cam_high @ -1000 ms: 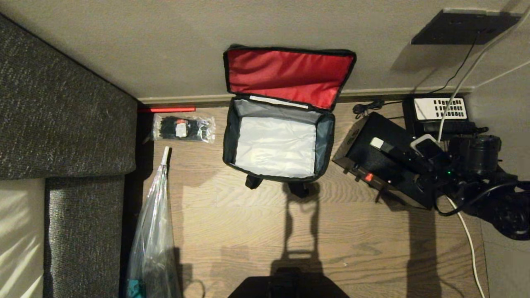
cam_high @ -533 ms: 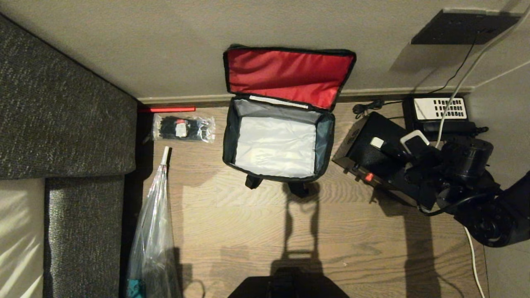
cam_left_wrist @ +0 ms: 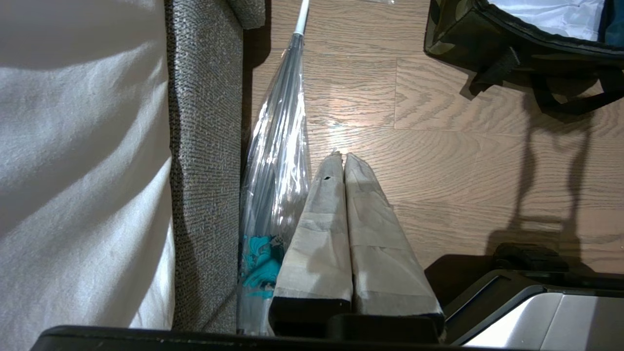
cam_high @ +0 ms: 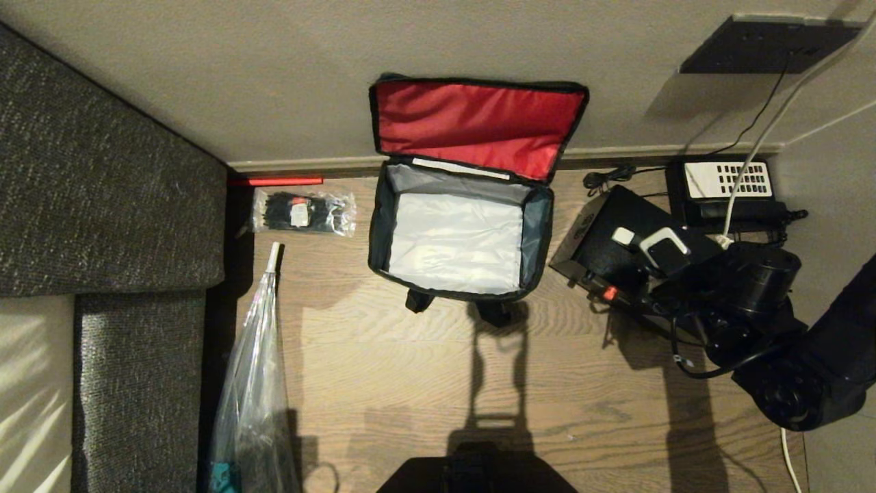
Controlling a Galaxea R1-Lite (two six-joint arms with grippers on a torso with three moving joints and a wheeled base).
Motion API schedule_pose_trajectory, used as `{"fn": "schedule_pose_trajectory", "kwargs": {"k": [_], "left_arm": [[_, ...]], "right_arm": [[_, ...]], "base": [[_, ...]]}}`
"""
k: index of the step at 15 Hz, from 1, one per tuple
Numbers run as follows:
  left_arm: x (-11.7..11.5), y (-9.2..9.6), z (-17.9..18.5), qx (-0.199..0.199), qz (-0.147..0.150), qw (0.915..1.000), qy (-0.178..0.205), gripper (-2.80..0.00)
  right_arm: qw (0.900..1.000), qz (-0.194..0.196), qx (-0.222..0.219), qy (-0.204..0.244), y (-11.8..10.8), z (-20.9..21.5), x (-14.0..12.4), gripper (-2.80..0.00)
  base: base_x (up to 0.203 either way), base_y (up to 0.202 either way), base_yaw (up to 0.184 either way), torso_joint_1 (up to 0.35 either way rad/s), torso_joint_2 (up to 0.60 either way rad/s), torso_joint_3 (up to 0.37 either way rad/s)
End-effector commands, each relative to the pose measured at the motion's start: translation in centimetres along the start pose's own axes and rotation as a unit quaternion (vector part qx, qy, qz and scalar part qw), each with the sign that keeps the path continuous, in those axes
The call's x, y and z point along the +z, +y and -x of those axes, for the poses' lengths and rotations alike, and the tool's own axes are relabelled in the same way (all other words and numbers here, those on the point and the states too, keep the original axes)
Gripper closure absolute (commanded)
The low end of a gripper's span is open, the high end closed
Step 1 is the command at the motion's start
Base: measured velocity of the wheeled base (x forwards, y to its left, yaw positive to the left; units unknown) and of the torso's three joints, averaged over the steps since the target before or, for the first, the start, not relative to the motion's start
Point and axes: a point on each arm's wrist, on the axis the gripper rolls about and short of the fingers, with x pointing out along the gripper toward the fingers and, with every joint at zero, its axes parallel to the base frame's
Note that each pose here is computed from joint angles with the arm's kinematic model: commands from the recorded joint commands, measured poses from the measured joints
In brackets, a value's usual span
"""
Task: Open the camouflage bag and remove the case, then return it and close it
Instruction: Grip the handle again
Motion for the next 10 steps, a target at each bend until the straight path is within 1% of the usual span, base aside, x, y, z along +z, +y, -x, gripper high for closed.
{"fn": "schedule_pose_trajectory", "kwargs": {"k": [1,5,10], "left_arm": [[-0.1,0.0,0.0,0.0,0.0,1.0,0.0,0.0],[-0.1,0.0,0.0,0.0,0.0,1.0,0.0,0.0],[-0.1,0.0,0.0,0.0,0.0,1.0,0.0,0.0]], "right_arm": [[1.0,0.012,0.003,0.002,0.4,-0.1,-0.2,-2.8],[1.0,0.018,0.0,0.004,0.4,-0.4,-0.2,-2.8],[1.0,0.017,-0.011,0.014,0.8,-1.9,-0.7,-2.8]], "base": [[0.0,0.0,0.0,0.0,0.0,0.0],[0.0,0.0,0.0,0.0,0.0,0.0],[0.0,0.0,0.0,0.0,0.0,0.0]]}}
